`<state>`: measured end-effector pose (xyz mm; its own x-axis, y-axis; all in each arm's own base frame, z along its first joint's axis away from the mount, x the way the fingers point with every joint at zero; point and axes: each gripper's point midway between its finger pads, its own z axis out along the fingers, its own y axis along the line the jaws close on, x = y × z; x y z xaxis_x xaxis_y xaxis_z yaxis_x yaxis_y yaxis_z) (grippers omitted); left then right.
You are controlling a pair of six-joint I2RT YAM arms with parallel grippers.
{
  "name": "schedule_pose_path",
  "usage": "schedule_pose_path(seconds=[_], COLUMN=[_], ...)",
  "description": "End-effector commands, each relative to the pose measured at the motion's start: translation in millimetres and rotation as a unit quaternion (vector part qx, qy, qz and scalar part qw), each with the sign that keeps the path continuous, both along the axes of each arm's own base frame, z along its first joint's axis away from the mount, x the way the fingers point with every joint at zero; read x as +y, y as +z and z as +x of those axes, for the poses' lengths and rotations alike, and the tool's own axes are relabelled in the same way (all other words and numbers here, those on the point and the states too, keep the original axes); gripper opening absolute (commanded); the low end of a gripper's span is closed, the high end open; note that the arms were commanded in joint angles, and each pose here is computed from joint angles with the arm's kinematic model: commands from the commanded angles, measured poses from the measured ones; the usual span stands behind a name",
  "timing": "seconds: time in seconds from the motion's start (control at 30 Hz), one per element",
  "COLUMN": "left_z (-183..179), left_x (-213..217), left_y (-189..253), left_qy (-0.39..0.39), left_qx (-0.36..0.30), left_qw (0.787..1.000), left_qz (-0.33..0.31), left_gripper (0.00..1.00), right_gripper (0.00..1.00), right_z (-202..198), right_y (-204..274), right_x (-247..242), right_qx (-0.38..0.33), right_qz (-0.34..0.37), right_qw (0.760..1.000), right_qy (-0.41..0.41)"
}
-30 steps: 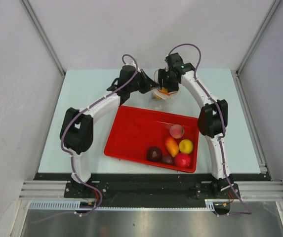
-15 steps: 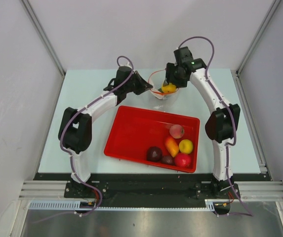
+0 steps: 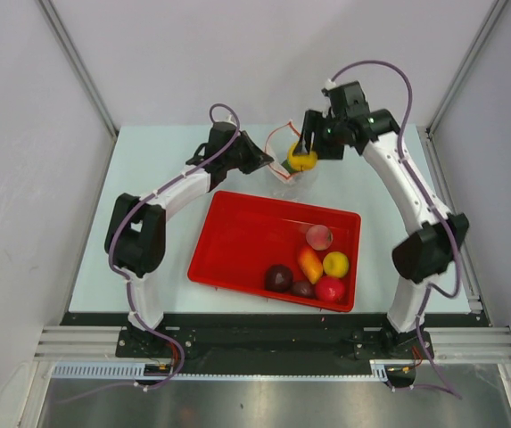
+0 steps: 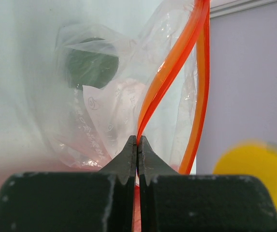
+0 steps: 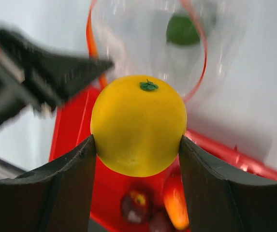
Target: Open the zip-top bag and remove the fake food
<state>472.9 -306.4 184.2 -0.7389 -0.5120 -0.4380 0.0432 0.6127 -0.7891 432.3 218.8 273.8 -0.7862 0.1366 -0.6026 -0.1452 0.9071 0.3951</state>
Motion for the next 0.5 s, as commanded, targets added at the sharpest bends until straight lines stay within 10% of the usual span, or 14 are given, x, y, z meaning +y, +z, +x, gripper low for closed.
schedule_pose_path(seconds=[0.0, 0.47], left_z=[10, 3], left_x=[-1, 1], left_y=[32, 28], left_qy=[0.0, -0.001], left_qx=[-0.038, -0.03], left_qw=[0.999, 0.999], left_qz=[-0.013, -0.015], left_gripper=[0.0, 0.0], right_gripper=[0.06, 0.15], right_z=[-69, -156], right_y=[16, -135], right_x=[-1, 60], right_qx=[-0.014, 0.124], right_qz=[0.013, -0.04], right_qw=[0.999, 0.985], right_qy=[0.035, 0.113])
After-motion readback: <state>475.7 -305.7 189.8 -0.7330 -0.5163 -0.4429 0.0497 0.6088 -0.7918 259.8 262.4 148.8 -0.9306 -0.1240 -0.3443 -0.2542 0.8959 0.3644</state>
